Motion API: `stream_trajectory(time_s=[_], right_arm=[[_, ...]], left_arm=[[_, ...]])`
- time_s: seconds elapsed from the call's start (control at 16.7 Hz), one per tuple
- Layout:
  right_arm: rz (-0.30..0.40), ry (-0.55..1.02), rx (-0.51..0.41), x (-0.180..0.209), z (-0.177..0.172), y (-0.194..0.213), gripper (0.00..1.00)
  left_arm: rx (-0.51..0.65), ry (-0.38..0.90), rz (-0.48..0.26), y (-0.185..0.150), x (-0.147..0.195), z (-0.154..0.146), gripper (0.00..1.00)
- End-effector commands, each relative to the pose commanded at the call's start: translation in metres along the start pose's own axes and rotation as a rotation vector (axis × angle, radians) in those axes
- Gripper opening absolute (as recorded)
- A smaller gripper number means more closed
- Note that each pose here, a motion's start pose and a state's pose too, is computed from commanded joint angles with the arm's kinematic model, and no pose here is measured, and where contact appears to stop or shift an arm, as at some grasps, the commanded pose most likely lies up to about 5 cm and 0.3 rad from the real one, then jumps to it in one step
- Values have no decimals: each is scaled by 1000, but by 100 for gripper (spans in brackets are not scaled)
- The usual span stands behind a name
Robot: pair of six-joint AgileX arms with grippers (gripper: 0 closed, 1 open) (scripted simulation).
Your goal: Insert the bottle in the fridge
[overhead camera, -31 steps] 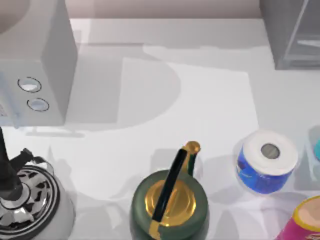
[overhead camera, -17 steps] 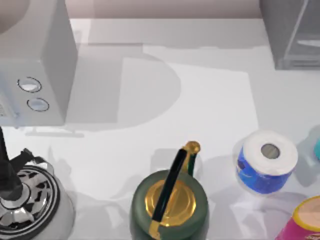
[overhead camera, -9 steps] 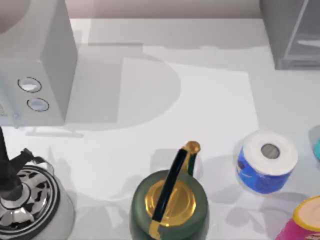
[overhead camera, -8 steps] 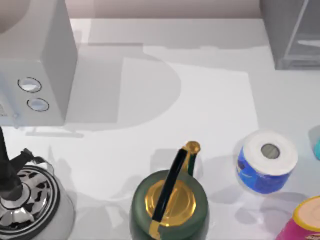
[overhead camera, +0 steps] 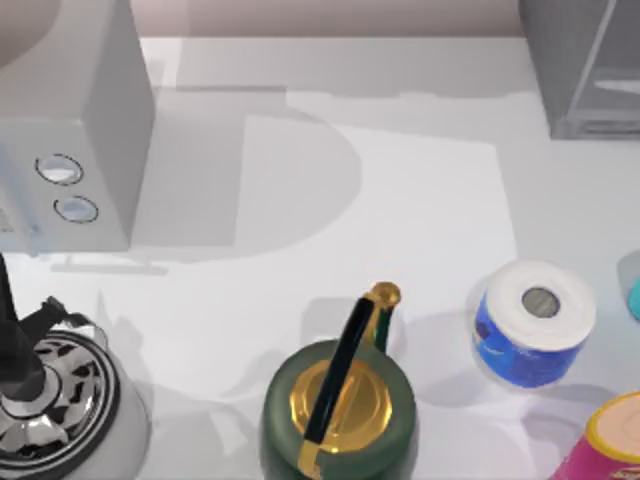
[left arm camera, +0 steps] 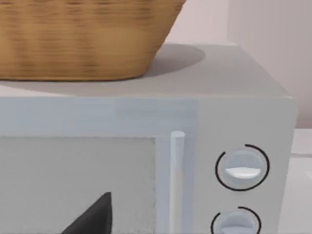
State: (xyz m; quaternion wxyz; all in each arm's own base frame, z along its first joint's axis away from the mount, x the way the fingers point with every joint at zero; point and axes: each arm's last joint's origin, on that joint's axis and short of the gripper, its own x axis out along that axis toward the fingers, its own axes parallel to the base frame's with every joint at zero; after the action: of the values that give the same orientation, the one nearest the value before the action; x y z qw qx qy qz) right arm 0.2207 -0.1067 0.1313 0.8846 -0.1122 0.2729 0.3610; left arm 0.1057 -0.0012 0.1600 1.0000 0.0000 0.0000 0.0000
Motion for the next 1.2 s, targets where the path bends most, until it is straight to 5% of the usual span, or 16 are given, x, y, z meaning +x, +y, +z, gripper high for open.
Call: stream_trajectory(time_s=[1.2], right_arm=[[0, 0, 0, 60, 0, 0, 100]], left_arm=[[0, 0, 0, 0, 0, 0, 100]])
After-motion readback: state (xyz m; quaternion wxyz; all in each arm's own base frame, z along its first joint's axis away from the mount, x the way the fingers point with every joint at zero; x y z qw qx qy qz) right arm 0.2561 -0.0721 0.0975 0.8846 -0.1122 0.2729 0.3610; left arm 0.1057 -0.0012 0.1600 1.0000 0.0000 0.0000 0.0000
